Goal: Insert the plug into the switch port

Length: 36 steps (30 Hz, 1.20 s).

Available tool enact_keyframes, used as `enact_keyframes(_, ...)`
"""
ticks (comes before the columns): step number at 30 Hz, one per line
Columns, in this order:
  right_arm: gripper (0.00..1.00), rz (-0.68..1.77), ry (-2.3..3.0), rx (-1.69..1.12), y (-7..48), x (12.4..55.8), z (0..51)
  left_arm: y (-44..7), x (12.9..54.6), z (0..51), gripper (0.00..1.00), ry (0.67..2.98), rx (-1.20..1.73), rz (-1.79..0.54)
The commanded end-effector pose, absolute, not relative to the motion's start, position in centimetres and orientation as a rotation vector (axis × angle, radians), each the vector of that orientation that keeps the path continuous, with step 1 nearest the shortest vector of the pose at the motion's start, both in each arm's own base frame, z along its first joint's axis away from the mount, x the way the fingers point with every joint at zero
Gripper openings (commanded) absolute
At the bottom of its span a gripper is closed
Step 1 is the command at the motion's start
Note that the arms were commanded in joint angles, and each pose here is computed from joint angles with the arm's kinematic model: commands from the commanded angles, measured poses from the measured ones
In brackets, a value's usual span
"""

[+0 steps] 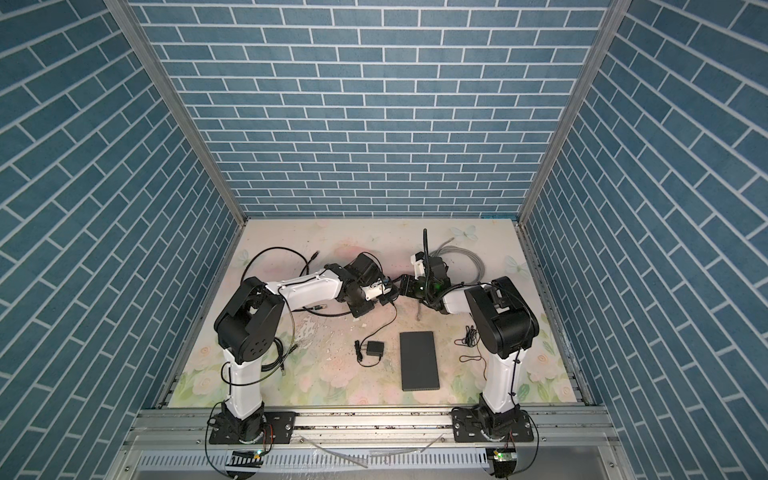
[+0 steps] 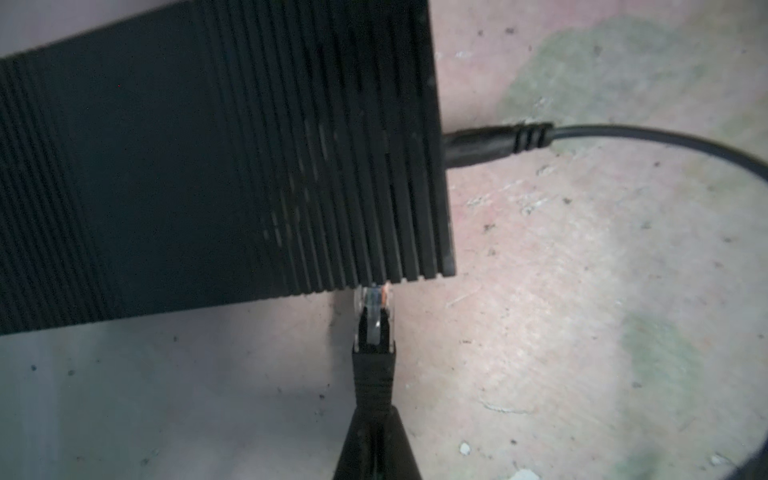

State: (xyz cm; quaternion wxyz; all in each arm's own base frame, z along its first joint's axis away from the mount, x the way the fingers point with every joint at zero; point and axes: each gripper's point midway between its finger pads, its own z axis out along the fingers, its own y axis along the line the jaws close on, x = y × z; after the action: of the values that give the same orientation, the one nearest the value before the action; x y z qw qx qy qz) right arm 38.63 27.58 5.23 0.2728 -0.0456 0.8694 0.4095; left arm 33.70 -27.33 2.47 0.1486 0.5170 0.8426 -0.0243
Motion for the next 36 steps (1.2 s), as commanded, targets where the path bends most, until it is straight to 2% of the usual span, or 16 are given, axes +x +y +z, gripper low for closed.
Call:
enact_keyframes(1, 0.56, 1.15, 2.311, -0.169, 28.4, 38.3, 5.5, -27.8, 34.0, 2.6, 0.0, 2.422, 1.467, -0.057)
enact_keyframes(20, 0.54, 1.12, 2.363, -0.169, 28.1, 36.4, 3.9, -28.4, 32.7, 2.7, 0.0, 2.461, 1.468, -0.078)
enact_keyframes(30, 0.4, 1.179, 2.382, -0.219, 29.2, 35.0, 3.9, -28.6, 33.2, 2.9, 0.0, 2.483, 1.413, -0.069)
enact_keyframes(36, 0.37, 1.182, 2.416, -0.232, 29.3, 33.5, 3.2, -28.1, 33.5, 3.2, 0.0, 2.479, 1.387, -0.031)
